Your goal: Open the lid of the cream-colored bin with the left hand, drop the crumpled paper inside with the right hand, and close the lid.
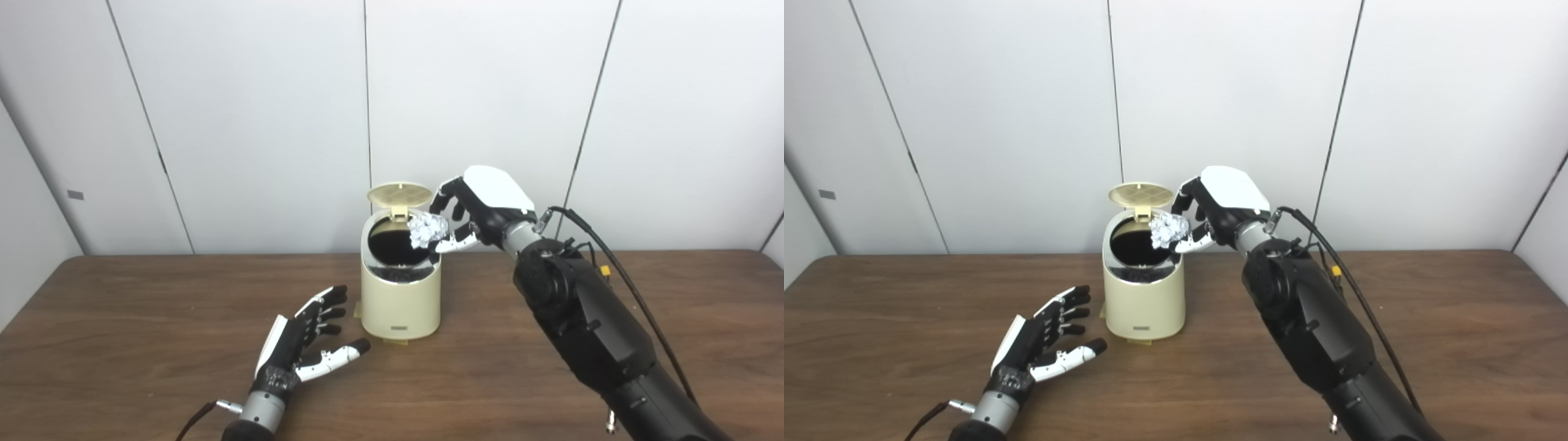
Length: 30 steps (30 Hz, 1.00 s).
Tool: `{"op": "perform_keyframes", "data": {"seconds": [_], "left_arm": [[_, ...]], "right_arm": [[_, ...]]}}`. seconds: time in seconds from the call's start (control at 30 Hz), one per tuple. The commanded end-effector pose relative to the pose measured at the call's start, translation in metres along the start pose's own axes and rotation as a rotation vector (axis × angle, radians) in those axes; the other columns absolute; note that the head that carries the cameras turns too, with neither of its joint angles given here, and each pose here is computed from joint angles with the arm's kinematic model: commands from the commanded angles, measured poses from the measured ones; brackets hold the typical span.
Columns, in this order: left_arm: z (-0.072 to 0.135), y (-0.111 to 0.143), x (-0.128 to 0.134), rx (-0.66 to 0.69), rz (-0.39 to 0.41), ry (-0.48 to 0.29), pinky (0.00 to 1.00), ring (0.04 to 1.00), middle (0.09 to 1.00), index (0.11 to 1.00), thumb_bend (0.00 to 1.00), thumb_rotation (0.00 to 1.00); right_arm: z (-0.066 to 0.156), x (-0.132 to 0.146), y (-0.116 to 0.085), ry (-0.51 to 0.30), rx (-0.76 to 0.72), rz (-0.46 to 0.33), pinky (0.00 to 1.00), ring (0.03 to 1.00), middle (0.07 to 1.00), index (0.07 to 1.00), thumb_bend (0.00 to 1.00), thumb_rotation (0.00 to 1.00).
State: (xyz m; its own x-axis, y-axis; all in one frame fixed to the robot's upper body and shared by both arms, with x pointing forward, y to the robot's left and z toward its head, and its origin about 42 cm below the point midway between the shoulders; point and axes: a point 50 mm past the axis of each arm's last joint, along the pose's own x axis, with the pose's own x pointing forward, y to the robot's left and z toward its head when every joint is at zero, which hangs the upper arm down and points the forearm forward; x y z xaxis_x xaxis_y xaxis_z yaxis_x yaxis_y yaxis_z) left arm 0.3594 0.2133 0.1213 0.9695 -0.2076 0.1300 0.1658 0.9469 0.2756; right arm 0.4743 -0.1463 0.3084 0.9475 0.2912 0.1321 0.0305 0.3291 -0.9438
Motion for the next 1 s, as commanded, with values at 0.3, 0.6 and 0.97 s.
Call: {"op": "perform_keyframes", "data": {"seconds": [0.3, 0.6, 0.97], "left_arm": [[0.008, 0.0, 0.008, -0.001, 0.01, -0.046, 0.75, 0.831, 0.865, 0.899, 0.82, 0.3], [0.007, 0.0, 0.009, 0.004, 0.008, -0.041, 0.76, 0.83, 0.866, 0.899, 0.82, 0.3], [0.008, 0.0, 0.009, 0.006, 0.015, -0.042, 0.75, 0.828, 0.866, 0.897, 0.81, 0.29]], "right_arm": [[0.0, 0.005, -0.029, 0.013, -0.051, -0.026, 0.41, 0.567, 0.761, 0.728, 0.93, 0.22], [-0.005, 0.003, -0.031, 0.0, -0.057, -0.046, 0.41, 0.561, 0.74, 0.722, 0.91, 0.21], [-0.017, -0.01, -0.039, -0.033, 0.11, -0.193, 0.38, 0.483, 0.583, 0.65, 0.71, 0.13]]}}
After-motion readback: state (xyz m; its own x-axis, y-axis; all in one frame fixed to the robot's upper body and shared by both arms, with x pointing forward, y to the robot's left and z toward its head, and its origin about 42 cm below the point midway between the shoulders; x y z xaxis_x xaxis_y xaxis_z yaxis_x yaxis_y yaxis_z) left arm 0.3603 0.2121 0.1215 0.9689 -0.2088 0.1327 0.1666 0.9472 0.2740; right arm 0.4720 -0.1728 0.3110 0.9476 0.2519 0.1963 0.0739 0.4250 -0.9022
